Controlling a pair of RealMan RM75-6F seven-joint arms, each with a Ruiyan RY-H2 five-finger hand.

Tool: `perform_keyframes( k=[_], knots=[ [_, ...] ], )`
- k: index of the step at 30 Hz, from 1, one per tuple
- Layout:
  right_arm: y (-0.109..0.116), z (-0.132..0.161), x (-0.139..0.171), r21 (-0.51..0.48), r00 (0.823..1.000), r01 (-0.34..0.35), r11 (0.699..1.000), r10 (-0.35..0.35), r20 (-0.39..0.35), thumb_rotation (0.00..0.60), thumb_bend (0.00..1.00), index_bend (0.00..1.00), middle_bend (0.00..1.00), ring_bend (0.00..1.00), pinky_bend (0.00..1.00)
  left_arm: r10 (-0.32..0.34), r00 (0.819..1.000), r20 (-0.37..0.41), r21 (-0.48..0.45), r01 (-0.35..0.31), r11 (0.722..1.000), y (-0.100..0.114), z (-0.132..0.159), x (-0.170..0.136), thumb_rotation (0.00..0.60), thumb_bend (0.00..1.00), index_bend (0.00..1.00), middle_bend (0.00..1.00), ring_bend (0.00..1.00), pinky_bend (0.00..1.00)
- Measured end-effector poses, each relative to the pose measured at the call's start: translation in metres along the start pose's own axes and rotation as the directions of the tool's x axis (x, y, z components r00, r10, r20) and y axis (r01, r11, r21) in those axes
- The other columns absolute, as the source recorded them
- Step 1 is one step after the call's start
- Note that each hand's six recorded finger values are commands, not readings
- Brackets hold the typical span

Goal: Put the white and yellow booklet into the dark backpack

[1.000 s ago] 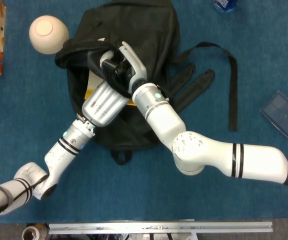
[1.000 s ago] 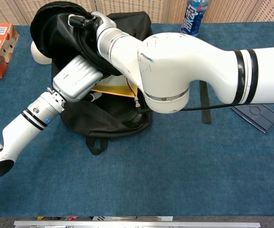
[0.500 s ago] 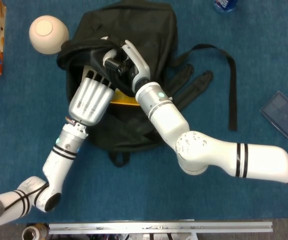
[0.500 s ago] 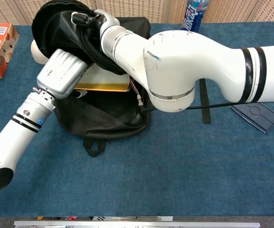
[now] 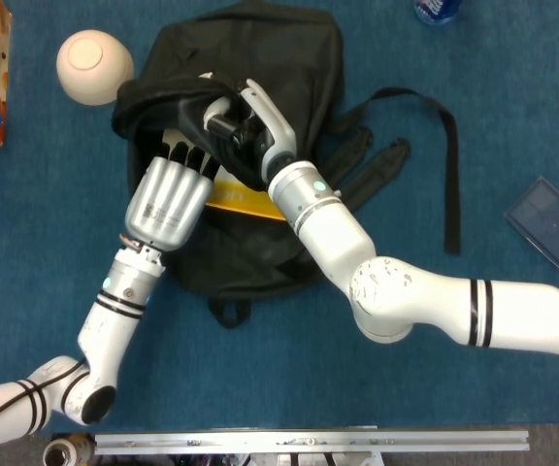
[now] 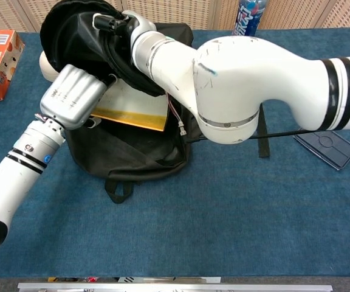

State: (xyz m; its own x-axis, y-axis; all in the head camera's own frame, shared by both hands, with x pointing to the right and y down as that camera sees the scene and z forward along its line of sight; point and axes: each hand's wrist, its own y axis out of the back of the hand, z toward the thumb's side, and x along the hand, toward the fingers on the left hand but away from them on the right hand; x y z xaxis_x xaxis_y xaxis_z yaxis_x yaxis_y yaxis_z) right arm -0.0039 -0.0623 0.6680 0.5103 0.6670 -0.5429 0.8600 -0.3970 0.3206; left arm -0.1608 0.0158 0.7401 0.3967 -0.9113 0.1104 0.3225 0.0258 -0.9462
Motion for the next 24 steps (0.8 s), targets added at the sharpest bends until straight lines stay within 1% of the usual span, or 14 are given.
perform_keyframes(
  k=[5,10,12,15,20,24],
  knots=[
    [0.000,0.000,0.002,0.002,1.000,-0.002,1.000,0.002,0.001,0.600,0.99,0.68,0.67,0.66,0.85,-0.010,1.000,-0.007,0.032,0.010,0.999,0.001,0.006,0.014,0.600,0.00,0.27,0.45,0.46,0.57],
    [0.000,-0.002,0.002,0.007,1.000,0.001,1.000,-0.001,0.005,0.600,0.99,0.68,0.67,0.66,0.85,-0.028,0.999,-0.030,0.025,0.029,0.999,0.000,0.009,0.024,0.600,0.00,0.28,0.45,0.46,0.57],
    [0.000,-0.003,0.001,0.008,1.000,0.003,1.000,-0.003,0.007,0.600,0.99,0.68,0.67,0.66,0.85,-0.036,0.999,-0.040,0.022,0.037,0.999,-0.001,0.009,0.026,0.600,0.00,0.30,0.46,0.46,0.57],
    [0.001,-0.004,0.000,0.010,1.000,0.003,1.000,-0.003,0.008,0.600,0.99,0.68,0.67,0.66,0.85,-0.042,0.998,-0.053,0.021,0.043,0.999,-0.002,0.006,0.023,0.600,0.00,0.33,0.47,0.46,0.57],
    [0.004,-0.006,-0.002,0.013,1.000,0.009,1.000,-0.009,0.010,0.600,0.99,0.68,0.67,0.66,0.85,-0.046,0.997,-0.065,0.013,0.047,0.999,-0.002,-0.001,0.014,0.600,0.00,0.32,0.46,0.46,0.57],
    [0.006,-0.009,-0.004,0.014,1.000,0.012,1.000,-0.013,0.015,0.600,0.99,0.68,0.67,0.66,0.85,-0.062,0.995,-0.074,0.000,0.063,0.998,-0.001,-0.004,0.005,0.600,0.00,0.28,0.43,0.38,0.53]
  ],
)
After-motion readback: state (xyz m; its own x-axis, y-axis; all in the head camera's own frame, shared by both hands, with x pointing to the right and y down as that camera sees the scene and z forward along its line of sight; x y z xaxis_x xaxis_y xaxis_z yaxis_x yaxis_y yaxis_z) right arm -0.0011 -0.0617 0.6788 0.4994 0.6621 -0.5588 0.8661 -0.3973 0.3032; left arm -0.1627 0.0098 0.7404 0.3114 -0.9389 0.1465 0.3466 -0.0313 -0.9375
